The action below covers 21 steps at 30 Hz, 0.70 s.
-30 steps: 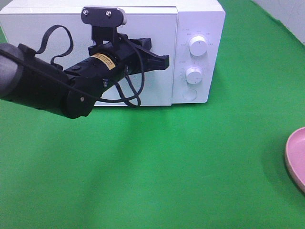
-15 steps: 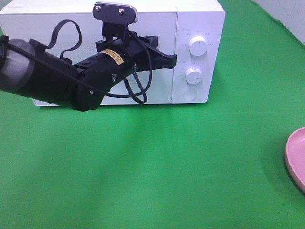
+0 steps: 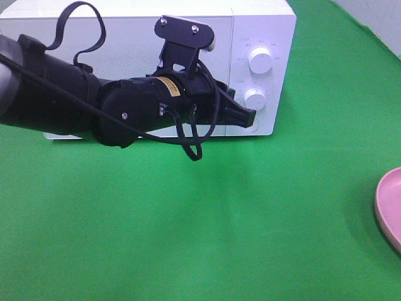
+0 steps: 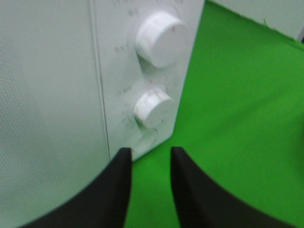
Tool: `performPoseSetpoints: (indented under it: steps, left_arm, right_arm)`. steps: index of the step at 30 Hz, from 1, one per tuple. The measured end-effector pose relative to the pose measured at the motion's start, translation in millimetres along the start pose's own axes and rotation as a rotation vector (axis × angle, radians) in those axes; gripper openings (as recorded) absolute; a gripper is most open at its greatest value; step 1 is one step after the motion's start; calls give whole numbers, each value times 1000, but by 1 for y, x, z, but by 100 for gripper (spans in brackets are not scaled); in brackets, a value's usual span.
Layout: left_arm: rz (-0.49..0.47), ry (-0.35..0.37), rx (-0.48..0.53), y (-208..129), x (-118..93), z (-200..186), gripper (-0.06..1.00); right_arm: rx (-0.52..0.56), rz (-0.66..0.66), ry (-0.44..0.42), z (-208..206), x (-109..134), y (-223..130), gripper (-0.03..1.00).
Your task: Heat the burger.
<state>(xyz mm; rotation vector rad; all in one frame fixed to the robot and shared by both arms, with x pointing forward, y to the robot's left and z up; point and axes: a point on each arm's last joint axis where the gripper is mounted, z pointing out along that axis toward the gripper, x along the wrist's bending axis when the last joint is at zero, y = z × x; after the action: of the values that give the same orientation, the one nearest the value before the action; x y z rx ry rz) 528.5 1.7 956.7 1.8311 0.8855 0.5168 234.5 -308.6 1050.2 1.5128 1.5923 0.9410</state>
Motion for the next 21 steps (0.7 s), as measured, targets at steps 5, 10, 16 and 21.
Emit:
performPoseSetpoints:
  steps: [5, 10, 16, 21]
  left_arm:
    - [1, -66, 233, -12, -9, -11, 87]
    - [5, -122, 426, -15, -14, -31, 98]
    - [51, -169, 589, -13, -16, -55, 99]
    - [113, -186, 749, -11, -12, -81, 99]
  right_arm:
    - [0, 0, 0, 0, 0, 0, 74]
    - [0, 0, 0, 0, 0, 0, 74]
    - [0, 0, 0, 0, 0, 0, 74]
    - [0, 0, 0, 0, 0, 0, 74]
